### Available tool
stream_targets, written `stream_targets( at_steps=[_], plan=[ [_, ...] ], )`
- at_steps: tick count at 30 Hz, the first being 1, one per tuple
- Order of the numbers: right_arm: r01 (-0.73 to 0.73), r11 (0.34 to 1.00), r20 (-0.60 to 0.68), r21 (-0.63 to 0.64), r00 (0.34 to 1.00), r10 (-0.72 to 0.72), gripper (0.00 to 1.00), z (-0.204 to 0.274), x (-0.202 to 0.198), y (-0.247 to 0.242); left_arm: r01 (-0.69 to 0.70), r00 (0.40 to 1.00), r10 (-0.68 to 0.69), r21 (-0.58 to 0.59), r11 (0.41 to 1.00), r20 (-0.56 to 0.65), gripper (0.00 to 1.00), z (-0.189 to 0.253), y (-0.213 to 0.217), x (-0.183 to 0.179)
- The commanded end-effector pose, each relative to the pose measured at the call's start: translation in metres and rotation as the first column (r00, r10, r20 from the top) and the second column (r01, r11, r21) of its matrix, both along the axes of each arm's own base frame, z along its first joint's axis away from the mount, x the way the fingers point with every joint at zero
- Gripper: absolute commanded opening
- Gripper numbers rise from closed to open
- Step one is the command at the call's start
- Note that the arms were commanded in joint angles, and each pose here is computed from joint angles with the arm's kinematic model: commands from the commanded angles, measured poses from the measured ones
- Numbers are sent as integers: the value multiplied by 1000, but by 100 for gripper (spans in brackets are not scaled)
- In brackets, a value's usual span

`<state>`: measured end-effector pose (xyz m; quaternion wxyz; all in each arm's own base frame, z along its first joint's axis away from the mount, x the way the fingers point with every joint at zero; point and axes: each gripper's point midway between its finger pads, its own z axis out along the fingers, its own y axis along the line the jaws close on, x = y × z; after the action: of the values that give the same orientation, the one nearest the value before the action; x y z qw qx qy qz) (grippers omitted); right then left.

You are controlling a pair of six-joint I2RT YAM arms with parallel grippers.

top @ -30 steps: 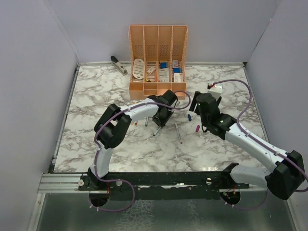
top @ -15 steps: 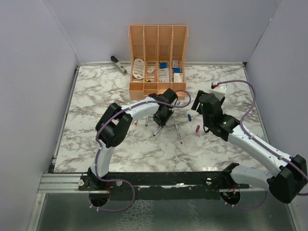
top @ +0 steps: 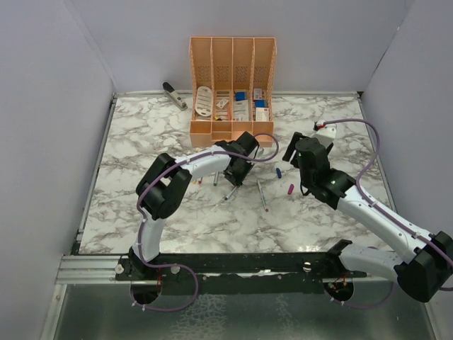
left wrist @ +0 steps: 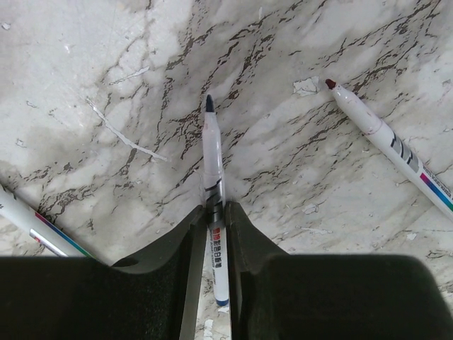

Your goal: Insert the pens into the pen caps

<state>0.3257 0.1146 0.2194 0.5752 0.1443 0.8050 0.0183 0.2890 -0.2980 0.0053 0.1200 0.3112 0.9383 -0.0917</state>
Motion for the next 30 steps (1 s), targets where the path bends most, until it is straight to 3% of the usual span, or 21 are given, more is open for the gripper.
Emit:
stream_targets(
  at_steps=[1,12,14,16,22,30],
  plan=[
    [43,999,13,4,999,-43,68,4,-1,-9,42,939,51,261,964,-339,18,-90,68,-91],
    [31,1000,10,0,999,-31,68,4,5,-3,79,923,31,267,960,-383,20,-94,72,-99],
    [35,999,8,-4,999,-35,68,3,5,-4,87,920,26,268,959,-390,13,-95,73,-100],
    [41,999,6,-9,999,-41,68,2,5,-5,89,919,23,265,960,-393,0,-97,72,-100],
    [95,995,-48,-8,994,-95,67,-17,3,-15,85,926,-1,206,975,-378,0,-98,61,-95],
    [122,992,-167,19,979,-117,62,-51,12,-35,71,963,-28,154,986,-269,0,-69,48,-71]
  ],
)
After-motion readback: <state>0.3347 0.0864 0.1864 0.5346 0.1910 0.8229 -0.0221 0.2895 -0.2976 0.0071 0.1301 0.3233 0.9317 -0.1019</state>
